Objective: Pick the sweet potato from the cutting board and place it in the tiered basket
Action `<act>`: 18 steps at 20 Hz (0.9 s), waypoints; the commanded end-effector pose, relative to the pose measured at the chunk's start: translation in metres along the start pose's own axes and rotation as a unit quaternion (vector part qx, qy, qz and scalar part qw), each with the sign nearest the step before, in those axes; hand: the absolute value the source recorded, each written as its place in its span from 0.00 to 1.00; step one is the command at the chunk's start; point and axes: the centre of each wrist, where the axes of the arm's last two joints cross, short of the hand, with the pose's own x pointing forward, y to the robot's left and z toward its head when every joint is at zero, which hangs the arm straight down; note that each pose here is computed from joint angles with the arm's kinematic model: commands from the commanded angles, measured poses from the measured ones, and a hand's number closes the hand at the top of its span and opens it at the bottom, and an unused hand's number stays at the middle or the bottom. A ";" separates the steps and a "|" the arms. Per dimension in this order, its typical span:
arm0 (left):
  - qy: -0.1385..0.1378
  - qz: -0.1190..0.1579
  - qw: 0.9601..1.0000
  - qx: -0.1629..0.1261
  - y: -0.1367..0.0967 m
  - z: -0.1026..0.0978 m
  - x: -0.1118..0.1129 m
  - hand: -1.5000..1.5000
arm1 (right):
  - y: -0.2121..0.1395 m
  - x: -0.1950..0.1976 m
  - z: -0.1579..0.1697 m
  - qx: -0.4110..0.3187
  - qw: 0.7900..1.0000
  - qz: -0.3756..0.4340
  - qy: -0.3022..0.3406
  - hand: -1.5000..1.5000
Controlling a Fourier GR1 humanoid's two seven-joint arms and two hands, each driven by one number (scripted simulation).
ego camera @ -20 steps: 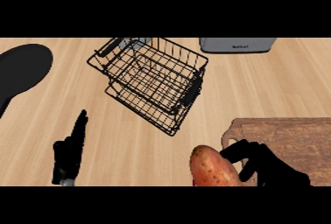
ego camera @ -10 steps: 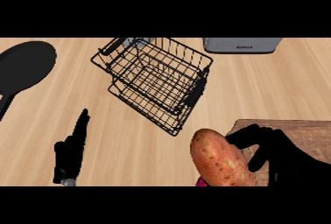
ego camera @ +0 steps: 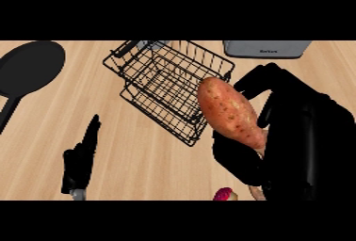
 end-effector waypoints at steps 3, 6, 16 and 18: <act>0.031 -0.003 0.999 -0.006 0.000 0.005 -0.014 0.50 | 0.010 0.040 -0.046 0.043 0.994 0.018 0.101 1.00; 0.028 0.011 1.000 -0.008 -0.001 0.001 -0.015 0.50 | 0.024 0.053 -0.068 0.066 0.993 0.031 0.090 1.00; 0.033 0.004 0.999 -0.003 -0.005 0.005 -0.014 0.50 | 0.075 0.067 -0.108 0.086 0.986 0.057 0.128 1.00; 0.037 -0.002 0.999 -0.007 -0.009 0.004 -0.011 0.50 | 0.085 0.064 -0.115 0.089 0.986 0.051 0.129 1.00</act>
